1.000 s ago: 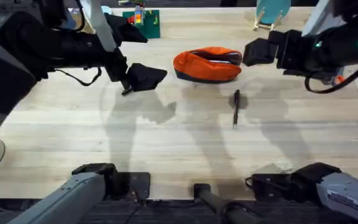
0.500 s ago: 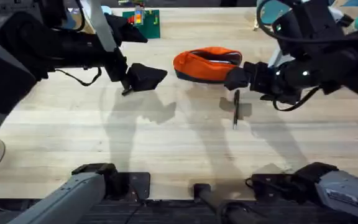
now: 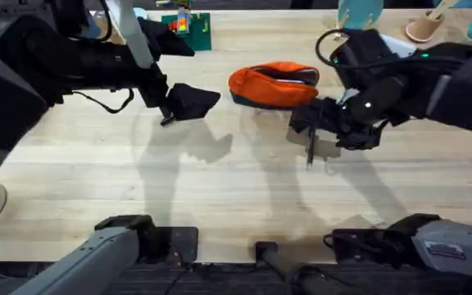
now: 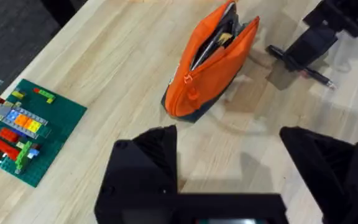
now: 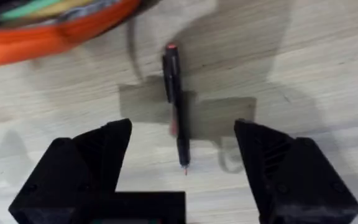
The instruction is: Unzip the bag, pick up the pens from the table one at a time and place them inside, then zip the bag closed.
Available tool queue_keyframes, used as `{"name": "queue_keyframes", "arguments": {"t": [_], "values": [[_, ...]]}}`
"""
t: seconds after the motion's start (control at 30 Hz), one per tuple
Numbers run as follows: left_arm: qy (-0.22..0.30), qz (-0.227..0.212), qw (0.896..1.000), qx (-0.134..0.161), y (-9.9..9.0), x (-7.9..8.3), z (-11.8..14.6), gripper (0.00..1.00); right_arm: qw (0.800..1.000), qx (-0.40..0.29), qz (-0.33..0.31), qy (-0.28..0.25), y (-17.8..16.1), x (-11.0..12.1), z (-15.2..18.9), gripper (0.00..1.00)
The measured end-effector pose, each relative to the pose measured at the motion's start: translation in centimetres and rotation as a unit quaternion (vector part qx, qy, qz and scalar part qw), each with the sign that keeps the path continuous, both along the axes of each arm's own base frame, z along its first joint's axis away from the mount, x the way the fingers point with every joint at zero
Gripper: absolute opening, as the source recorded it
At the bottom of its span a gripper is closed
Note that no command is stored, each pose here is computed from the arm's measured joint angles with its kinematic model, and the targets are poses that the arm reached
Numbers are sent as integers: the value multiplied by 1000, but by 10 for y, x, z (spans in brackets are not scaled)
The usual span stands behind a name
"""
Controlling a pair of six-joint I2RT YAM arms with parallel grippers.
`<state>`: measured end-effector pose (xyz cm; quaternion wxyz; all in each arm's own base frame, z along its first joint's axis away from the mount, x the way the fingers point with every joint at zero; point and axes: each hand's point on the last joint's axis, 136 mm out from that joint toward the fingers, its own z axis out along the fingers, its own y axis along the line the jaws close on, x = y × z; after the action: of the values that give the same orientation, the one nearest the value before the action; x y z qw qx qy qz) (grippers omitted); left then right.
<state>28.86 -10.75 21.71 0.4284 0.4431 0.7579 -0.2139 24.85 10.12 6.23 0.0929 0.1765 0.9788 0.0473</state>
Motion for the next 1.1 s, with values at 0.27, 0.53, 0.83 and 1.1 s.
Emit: {"name": "queue_keyframes", "arguments": {"t": [0.27, 0.53, 0.83, 1.1], "values": [[0, 0, 1000, 0, 0, 0, 0, 993, 999, -10, -15, 29, 1, 2, -22, 996], [0, 0, 1000, 0, 0, 0, 0, 993, 999, -16, -22, 33, -1, 2, -25, 944], [0, 0, 1000, 0, 0, 0, 0, 993, 998, -35, -29, 40, -6, 3, -28, 467], [0, 0, 1000, 0, 0, 0, 0, 993, 998, -29, -34, 36, -3, 6, -27, 180]]}}
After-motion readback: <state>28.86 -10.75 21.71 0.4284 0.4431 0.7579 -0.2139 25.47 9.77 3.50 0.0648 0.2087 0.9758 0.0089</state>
